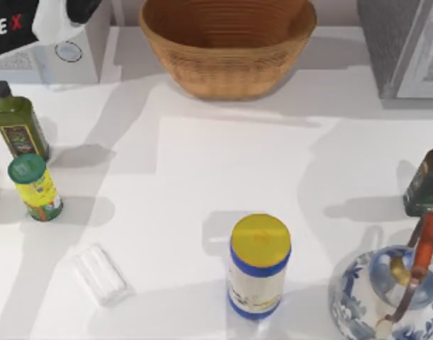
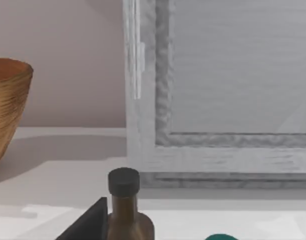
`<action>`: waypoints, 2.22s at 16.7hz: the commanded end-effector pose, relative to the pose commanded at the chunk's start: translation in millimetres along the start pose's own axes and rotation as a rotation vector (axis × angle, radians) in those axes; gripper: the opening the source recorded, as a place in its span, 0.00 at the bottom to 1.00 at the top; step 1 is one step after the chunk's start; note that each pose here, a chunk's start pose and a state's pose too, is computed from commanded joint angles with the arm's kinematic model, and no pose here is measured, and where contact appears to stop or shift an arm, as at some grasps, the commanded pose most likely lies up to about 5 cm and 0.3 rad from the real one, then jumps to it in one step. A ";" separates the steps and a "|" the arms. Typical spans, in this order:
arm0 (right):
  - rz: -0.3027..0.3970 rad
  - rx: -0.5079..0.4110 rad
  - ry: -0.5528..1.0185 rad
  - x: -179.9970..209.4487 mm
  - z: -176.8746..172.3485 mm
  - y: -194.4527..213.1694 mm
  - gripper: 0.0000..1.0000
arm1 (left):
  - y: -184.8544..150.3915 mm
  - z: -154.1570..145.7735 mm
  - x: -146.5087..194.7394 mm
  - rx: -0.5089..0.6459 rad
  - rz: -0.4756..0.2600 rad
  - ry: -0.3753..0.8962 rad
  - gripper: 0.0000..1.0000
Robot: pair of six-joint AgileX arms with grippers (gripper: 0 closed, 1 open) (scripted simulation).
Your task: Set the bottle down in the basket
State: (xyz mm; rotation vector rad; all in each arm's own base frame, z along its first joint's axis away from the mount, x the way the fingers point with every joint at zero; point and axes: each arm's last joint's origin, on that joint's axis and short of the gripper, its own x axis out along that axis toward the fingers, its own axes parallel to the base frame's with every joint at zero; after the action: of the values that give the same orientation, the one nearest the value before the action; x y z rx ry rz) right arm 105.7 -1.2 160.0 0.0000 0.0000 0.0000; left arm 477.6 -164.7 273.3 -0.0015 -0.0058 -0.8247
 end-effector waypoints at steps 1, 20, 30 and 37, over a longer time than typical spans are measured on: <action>0.000 0.000 0.000 0.0 0.0 0.0 1.00 | 0.0 0.0 0.0 0.000 0.000 0.000 0.00; 0.000 0.000 0.000 0.0 0.0 0.0 1.00 | 0.9 -34.8 54.9 0.000 0.000 0.000 0.08; 0.000 0.000 0.000 0.0 0.0 0.0 1.00 | 0.9 -34.8 54.9 0.000 0.000 0.000 0.83; 0.000 0.000 0.000 0.0 0.0 0.0 1.00 | 0.9 -34.8 54.9 0.000 0.000 0.000 1.00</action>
State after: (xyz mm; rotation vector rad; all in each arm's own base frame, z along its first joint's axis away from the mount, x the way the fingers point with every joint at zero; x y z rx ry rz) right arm 105.7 -1.2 160.0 0.0000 0.0000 0.0000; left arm 515.7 -204.5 238.9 -0.0015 -0.0058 -0.8247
